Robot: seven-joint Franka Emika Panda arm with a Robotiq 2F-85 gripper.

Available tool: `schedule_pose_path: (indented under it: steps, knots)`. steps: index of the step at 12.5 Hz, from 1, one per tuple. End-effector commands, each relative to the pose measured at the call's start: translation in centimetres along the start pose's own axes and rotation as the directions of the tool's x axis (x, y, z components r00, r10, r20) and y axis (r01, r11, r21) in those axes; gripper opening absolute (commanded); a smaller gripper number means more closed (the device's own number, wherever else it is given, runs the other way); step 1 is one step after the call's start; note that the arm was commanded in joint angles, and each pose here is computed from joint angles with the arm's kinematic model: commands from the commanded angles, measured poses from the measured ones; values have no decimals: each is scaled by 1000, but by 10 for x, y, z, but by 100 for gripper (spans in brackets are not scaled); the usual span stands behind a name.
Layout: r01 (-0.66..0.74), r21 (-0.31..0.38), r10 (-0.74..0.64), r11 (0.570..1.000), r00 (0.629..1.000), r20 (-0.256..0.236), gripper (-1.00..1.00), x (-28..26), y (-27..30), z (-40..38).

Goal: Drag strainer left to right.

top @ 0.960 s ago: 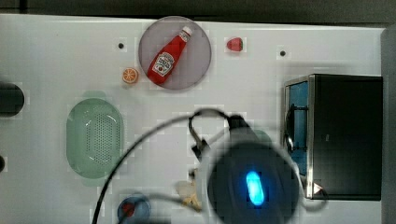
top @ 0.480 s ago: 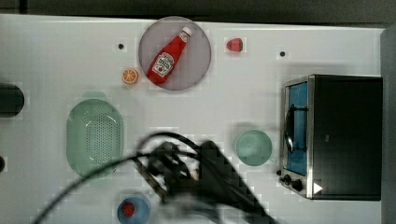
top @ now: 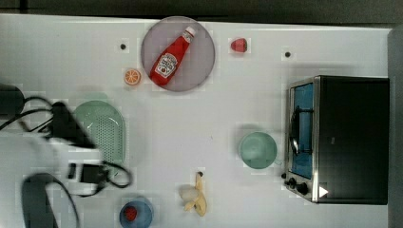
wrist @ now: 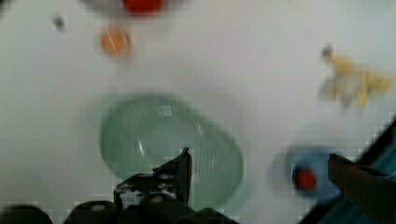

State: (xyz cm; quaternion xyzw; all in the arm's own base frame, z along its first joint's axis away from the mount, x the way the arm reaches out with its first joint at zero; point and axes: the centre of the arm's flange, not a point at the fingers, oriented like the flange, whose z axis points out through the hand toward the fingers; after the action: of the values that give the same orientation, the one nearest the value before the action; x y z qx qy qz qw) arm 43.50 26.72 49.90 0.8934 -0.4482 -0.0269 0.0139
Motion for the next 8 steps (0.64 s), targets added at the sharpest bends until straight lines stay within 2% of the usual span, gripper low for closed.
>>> schedule_pose_path:
  steps: [1, 3, 5, 6, 8]
  knots:
    - [-292, 43, 292, 955, 956, 0, 100, -23, -25, 33]
    - [-396, 31, 395, 918, 918, 35, 100, -42, -47, 78]
    - [-455, 8, 455, 890, 890, 31, 100, -45, -60, 122]
    - [-463, -2, 463, 886, 886, 21, 100, -44, -66, 145]
    - [-480, 2, 479, 877, 877, 36, 100, -42, -78, 185]
